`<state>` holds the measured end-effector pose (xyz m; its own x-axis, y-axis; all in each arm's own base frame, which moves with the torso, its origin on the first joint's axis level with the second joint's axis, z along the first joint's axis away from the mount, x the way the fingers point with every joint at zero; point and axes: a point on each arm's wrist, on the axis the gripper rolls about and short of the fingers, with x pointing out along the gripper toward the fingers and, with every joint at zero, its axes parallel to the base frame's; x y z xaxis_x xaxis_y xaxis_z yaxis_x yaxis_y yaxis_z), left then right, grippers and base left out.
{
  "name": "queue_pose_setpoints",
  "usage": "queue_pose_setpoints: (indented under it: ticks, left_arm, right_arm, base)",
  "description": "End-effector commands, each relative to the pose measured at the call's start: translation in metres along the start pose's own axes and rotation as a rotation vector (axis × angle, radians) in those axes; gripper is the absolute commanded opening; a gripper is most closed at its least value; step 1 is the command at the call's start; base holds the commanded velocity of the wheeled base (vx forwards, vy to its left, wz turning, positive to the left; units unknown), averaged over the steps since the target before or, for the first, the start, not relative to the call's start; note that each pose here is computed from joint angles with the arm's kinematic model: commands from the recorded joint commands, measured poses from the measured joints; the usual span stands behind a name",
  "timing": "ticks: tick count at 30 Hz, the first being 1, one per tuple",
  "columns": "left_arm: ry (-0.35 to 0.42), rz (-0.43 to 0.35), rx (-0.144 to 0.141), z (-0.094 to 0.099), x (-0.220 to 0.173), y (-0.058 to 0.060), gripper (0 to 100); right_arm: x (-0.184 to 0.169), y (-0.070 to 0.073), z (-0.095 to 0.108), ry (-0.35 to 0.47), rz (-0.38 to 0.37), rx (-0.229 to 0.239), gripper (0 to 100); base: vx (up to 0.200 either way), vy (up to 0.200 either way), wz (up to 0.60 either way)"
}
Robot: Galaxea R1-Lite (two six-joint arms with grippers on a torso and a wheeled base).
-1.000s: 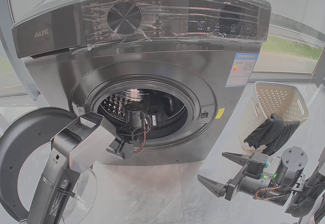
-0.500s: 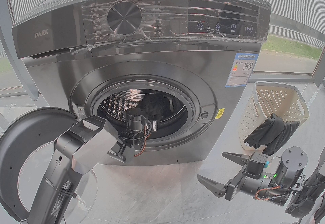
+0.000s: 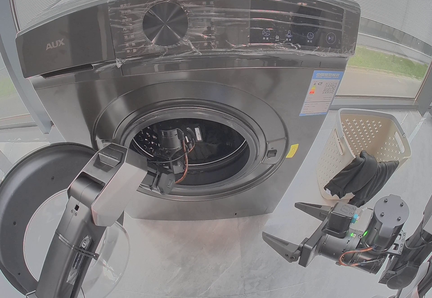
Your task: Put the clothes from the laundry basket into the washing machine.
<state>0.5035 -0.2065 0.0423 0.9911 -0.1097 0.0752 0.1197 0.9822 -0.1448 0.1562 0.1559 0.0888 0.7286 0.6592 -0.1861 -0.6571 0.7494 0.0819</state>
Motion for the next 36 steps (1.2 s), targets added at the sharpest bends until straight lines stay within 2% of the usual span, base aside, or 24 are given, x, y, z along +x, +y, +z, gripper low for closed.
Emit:
queue_pose_setpoints:
  ticks: [1, 11, 12, 30, 36]
  left_arm:
    - [-0.032, 0.018, -0.008, 0.006, 0.006, 0.007, 0]
    - [-0.024, 0.028, -0.004, 0.002, 0.006, 0.008, 0]
    - [-0.020, 0.029, -0.003, 0.000, 0.006, 0.008, 100]
    - [0.053, 0.024, 0.018, -0.021, -0.005, 0.006, 100]
    - [0.123, -0.001, 0.041, -0.032, -0.026, -0.005, 100]
  right_arm:
    - [0.000, 0.000, 0.000, -0.002, 0.002, 0.000, 100]
    - [0.000, 0.000, 0.001, -0.003, 0.002, 0.000, 100]
    - [0.000, 0.000, 0.001, -0.003, 0.002, 0.000, 100]
    - [-0.001, 0.001, 0.008, -0.051, 0.005, 0.001, 100]
    - [-0.001, 0.001, 0.008, -0.049, 0.004, 0.001, 100]
  base:
    - [0.000, 0.000, 0.00]
    - [0.000, 0.000, 0.00]
    - [0.000, 0.000, 0.00]
    - [0.000, 0.000, 0.00]
    - [0.000, 0.000, 0.00]
